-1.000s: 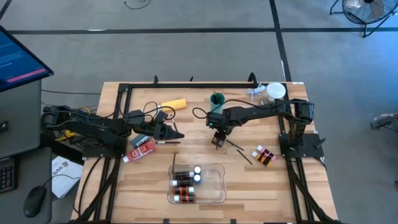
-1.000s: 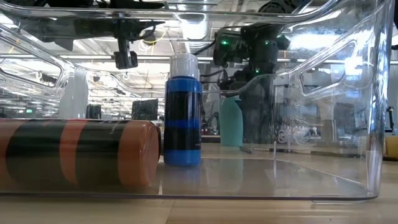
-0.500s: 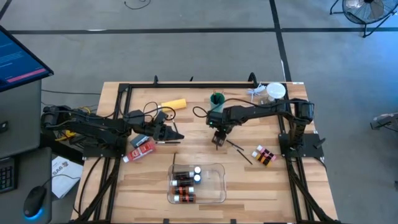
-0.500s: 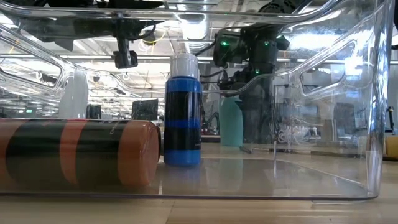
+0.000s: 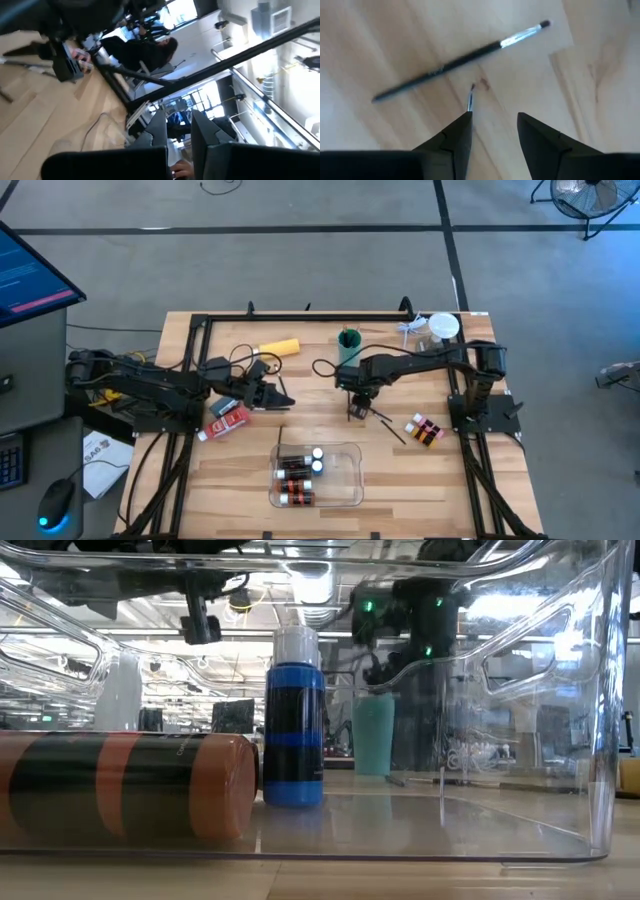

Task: Pick & Place Paint Supplies
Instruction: Put the silver paint brush into the green cup

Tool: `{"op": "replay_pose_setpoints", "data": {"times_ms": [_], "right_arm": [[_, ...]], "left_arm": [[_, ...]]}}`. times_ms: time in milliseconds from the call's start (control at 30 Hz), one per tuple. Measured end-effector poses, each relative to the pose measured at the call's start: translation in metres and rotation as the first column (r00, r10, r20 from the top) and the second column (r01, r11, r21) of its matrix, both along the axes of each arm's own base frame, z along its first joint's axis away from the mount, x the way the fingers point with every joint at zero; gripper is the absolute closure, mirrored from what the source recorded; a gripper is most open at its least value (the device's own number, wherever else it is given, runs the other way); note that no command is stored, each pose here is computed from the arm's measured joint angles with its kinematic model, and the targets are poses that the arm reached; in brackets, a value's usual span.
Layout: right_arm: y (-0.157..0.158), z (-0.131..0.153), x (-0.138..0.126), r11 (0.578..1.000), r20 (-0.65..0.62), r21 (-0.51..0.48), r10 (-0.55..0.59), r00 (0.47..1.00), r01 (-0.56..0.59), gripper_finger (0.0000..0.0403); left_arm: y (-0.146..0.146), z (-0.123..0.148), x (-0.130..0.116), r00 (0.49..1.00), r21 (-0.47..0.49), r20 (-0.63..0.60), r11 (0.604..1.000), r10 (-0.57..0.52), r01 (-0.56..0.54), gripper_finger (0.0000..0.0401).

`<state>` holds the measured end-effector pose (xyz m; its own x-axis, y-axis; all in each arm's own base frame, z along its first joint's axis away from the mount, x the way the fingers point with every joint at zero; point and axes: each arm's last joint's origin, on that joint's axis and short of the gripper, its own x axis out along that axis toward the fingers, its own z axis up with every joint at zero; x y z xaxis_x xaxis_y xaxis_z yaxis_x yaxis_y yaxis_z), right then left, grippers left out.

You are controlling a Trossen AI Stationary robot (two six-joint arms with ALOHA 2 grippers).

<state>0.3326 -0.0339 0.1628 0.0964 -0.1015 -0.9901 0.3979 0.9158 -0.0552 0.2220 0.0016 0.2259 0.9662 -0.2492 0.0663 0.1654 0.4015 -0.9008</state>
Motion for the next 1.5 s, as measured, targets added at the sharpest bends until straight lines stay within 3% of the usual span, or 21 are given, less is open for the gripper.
{"op": "replay_pose_setpoints", "data": {"times_ms": [767, 1500], "right_arm": [[-0.007, -0.012, 0.003, 0.997, 0.081, 0.074, -0.007, 0.997, 0.001, 0.0259], [-0.006, -0.02, 0.0, 0.998, 0.099, 0.059, -0.024, 0.995, 0.018, 0.0261]], "left_arm": [[0.0, 0.0, 0.0, 1.0, 0.016, 0.006, 1.0, 0.003, -0.003, 0.0399], [0.0, 0.0, 0.0, 1.0, 0.023, 0.006, 1.0, 0.006, -0.006, 0.0399]]}}
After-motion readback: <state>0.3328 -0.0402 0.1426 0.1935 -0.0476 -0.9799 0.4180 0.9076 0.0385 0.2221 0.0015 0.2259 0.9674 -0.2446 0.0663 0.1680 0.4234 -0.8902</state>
